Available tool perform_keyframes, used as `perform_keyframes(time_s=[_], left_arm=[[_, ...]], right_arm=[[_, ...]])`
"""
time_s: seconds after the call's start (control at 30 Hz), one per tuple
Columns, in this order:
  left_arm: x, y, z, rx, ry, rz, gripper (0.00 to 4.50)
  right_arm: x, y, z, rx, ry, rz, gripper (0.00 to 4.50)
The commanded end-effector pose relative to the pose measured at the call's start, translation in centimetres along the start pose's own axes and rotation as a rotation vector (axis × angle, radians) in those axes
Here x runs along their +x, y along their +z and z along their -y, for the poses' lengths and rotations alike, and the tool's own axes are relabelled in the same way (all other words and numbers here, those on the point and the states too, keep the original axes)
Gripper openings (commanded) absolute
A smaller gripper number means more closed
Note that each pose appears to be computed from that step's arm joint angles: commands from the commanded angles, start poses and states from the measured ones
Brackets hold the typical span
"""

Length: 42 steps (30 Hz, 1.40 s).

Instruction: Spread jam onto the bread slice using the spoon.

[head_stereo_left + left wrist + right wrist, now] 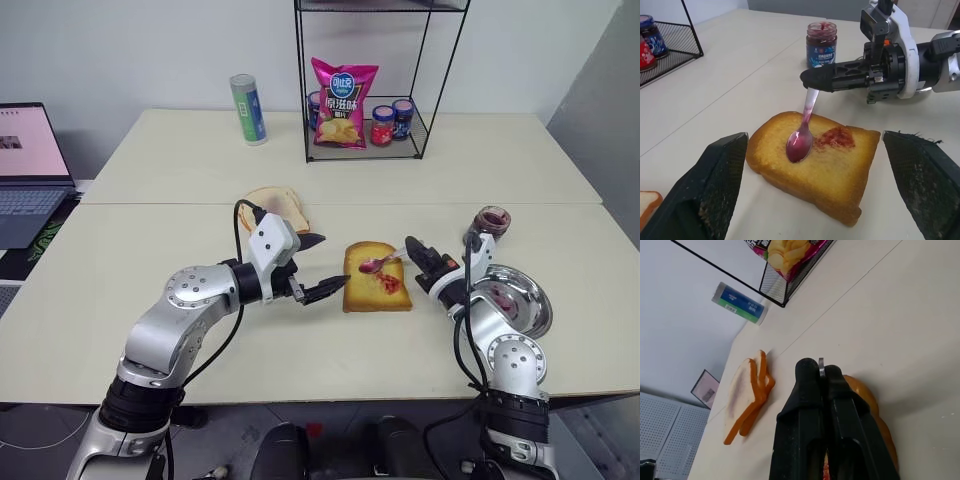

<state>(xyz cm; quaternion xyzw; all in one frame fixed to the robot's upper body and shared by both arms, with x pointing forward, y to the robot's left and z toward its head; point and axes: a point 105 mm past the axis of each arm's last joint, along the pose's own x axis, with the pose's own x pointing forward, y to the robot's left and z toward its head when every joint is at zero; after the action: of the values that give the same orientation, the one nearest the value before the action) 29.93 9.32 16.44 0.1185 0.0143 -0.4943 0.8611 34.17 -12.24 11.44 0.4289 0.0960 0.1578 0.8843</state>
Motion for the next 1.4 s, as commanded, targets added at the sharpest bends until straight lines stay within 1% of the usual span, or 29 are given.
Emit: perform_keyframes(time_s=[0.03, 0.53, 0.87, 1.1, 1.4], left_arm=[[-0.1, 1.1, 0.1, 0.042, 0.003, 0.034, 4.5], [0.0, 1.0, 0.1, 0.04, -0.001, 0.039, 4.5], [-0.1, 0.9, 0.2, 0.039, 0.007, 0.039, 4.5], [-0.3, 0.9, 0.2, 0.039, 0.009, 0.036, 4.5], [-0.3, 0.8, 0.3, 0.039, 0.013, 0.036, 4.5]], right_arm=[[-0.6, 0.1, 0.1, -0.022, -0.003, -0.008, 0.01], [-1.8, 0.8, 0.3, -0.029, -0.006, -0.027, 0.01], [-2.3, 0.0, 0.3, -0.022, 0.01, -0.081, 0.01], [-3.3, -0.8, 0.4, -0.068, 0.05, -0.188, 0.01], [-3.7, -0.8, 0.4, -0.1, 0.086, -0.258, 0.01]])
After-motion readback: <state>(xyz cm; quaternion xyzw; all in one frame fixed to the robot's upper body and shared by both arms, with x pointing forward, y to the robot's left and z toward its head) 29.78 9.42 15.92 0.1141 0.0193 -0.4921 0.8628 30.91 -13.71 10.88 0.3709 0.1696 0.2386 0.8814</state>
